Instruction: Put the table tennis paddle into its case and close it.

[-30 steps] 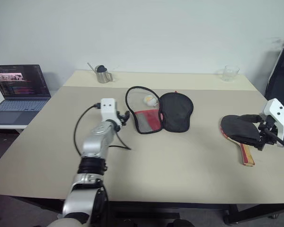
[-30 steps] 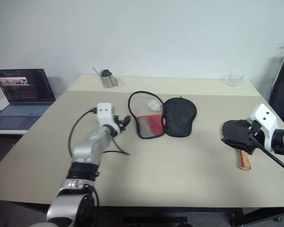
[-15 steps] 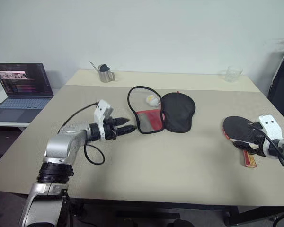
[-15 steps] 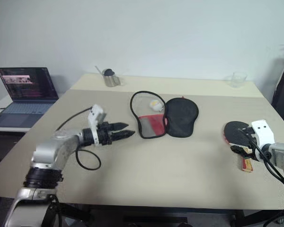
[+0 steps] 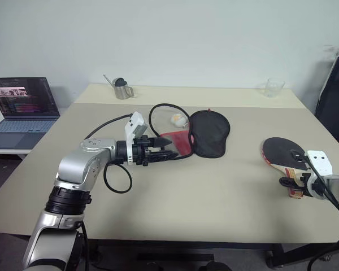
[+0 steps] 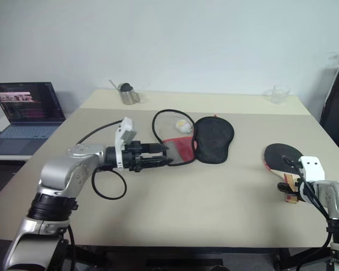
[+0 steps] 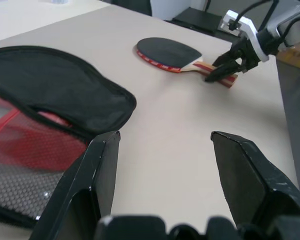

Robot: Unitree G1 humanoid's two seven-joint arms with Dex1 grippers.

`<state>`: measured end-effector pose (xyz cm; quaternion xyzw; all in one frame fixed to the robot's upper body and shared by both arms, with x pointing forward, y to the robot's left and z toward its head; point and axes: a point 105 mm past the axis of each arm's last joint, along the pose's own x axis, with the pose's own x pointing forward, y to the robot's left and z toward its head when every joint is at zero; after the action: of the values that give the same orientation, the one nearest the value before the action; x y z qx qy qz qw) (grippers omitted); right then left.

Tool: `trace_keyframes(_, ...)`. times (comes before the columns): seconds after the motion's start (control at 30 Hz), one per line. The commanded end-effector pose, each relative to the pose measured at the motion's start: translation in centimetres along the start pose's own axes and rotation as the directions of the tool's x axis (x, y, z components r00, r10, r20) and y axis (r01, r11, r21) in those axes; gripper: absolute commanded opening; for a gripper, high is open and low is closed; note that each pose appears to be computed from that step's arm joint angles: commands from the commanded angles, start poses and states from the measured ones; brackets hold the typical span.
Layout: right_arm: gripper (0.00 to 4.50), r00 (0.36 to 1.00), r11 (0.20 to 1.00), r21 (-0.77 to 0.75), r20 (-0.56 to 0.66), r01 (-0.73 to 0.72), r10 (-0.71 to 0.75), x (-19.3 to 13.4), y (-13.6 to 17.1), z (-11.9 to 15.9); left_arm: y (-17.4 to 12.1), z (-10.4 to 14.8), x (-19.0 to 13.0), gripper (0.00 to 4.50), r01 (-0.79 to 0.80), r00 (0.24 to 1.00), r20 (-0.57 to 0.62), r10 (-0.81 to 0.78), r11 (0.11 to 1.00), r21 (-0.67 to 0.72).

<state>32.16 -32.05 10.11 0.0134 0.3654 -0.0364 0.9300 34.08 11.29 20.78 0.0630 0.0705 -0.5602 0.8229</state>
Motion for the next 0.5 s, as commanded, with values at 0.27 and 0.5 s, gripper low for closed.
trace_keyframes(0.27,3.36,1.000,0.999,0.043,0.019,0.012,-0.013,1.2,0.1,0.4,0.2,1.8,0.1,3.18,-0.021,0.999,0.047,0.018,0.998,0.061)
trace_keyframes(0.5,1.07,0.998,1.000,0.027,0.058,0.013,-0.014,0.9,0.7,1.8,0.3,1.7,0.1,3.18,-0.034,0.998,0.053,0.031,0.998,0.060)
